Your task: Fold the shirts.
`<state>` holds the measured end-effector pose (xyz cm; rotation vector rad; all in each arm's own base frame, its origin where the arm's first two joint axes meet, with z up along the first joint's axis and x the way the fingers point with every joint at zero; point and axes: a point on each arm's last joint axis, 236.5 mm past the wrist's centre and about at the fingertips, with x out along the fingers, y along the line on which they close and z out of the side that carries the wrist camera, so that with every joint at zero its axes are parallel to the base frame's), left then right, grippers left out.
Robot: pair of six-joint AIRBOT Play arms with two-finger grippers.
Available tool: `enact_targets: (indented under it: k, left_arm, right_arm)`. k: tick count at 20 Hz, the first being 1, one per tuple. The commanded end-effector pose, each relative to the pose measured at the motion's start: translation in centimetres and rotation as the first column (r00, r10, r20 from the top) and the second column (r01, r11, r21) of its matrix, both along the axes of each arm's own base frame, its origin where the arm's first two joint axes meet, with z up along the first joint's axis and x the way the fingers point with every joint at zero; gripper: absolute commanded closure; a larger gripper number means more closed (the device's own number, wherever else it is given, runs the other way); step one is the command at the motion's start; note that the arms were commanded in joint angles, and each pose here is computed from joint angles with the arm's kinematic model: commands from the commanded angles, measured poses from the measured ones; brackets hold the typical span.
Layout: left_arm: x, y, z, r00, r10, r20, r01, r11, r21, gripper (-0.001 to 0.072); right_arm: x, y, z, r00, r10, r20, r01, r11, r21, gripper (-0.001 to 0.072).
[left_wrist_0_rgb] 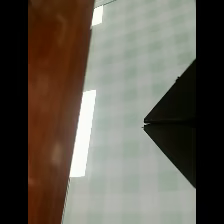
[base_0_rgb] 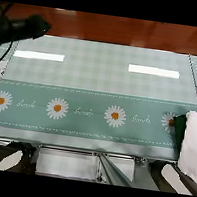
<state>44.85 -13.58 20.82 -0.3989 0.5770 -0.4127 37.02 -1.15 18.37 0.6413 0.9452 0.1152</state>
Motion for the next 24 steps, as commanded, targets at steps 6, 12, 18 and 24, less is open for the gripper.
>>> enact_targets:
  k: [6,12,18,24]
  left_arm:
    - [-5.2,0.6,-13.4,0.876,0.028,-0.481,0.134,0.945,0.299,0.0688]
    - [-5.6,0.7,-13.8,0.869,0.018,-0.494,0.154,0.940,0.305,0.0688]
    - [-5.6,0.7,-13.8,0.869,0.018,-0.494,0.154,0.940,0.305,0.0688]
    - [-5.6,0.7,-13.8,0.869,0.018,-0.494,0.154,0.940,0.305,0.0689]
  right_arm:
    - [2.1,11.7,-14.2,0.853,0.284,-0.438,-0.478,0.761,-0.438,0.0687]
    - [2.6,11.2,-13.9,0.866,0.272,-0.419,-0.463,0.754,-0.466,0.0686]
    - [2.6,11.2,-13.9,0.866,0.272,-0.419,-0.462,0.754,-0.466,0.0686]
    - [2.6,11.2,-13.9,0.866,0.272,-0.419,-0.462,0.754,-0.466,0.0686]
